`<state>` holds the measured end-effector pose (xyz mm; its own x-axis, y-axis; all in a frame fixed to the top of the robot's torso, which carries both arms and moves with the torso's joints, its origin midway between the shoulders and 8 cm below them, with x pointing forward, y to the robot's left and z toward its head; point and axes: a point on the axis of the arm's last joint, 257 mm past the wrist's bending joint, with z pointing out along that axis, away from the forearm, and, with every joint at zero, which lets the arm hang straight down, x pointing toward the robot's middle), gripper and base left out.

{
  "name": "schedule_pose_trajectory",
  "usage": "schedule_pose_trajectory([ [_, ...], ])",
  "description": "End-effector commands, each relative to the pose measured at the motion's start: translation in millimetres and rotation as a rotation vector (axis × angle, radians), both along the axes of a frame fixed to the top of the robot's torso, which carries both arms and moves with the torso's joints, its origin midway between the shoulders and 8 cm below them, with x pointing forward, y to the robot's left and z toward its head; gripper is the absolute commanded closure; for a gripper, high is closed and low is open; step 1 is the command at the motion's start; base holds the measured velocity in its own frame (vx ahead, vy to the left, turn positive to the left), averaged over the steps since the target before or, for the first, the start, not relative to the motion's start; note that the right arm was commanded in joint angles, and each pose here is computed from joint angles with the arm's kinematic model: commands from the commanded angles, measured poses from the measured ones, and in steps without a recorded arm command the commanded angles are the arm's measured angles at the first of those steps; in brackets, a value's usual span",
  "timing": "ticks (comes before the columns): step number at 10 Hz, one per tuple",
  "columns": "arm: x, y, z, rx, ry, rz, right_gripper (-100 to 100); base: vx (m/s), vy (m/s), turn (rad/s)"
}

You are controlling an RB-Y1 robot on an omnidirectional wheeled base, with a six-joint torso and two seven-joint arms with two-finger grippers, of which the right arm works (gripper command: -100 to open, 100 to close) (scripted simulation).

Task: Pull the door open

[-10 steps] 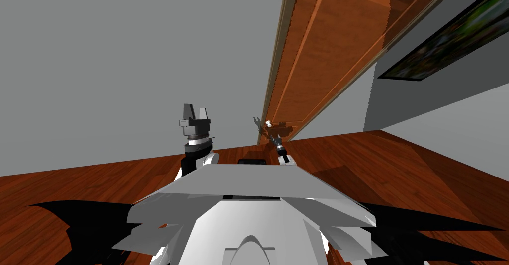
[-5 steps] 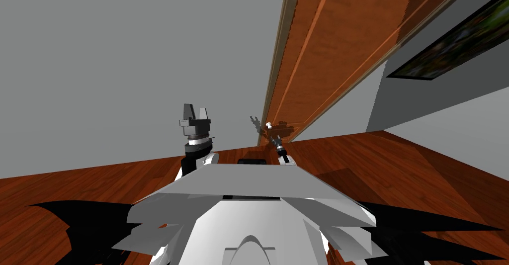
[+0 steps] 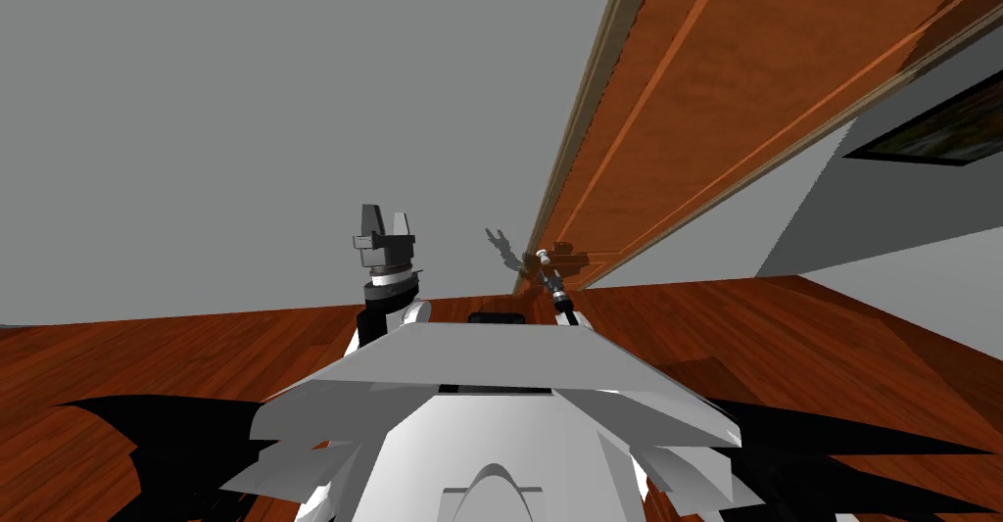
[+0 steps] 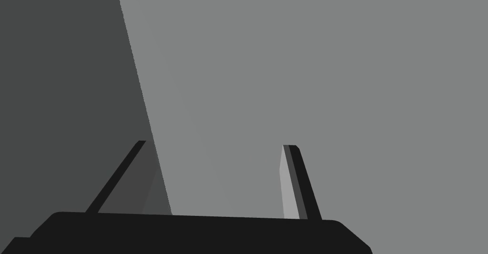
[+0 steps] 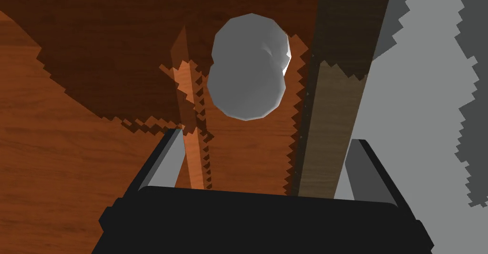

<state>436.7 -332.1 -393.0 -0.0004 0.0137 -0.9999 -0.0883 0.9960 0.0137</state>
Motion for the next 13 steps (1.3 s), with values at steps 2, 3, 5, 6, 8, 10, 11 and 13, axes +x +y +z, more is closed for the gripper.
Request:
schedule_pose_trajectory([
  [2,-14.9,-31.3,-0.1,0.000,-0.001,-0.040,-100,0.177,0.049,0.175],
  [3,-17.7,-37.2,-0.1,0.000,-0.001,-0.047,-100,0.176,0.030,0.099],
  [5,-28.7,-60.0,0.9,-0.001,-0.002,-0.077,-100,0.211,0.043,0.147],
  [6,-24.9,-55.0,0.3,-0.002,-0.002,-0.070,-100,0.087,0.011,0.020],
  [8,-24.9,-55.0,0.3,-0.002,-0.002,-0.070,100,-0.016,-0.012,-0.020],
  [10,-24.9,-55.0,0.3,-0.002,-0.002,-0.070,100,-0.023,-0.005,0.010],
  [11,-24.9,-55.0,0.3,-0.002,-0.002,-0.070,100,-0.011,0.001,-0.006],
  [13,-24.7,-57.4,0.4,0.034,0.001,-0.076,100,-0.013,-0.004,0.020],
])
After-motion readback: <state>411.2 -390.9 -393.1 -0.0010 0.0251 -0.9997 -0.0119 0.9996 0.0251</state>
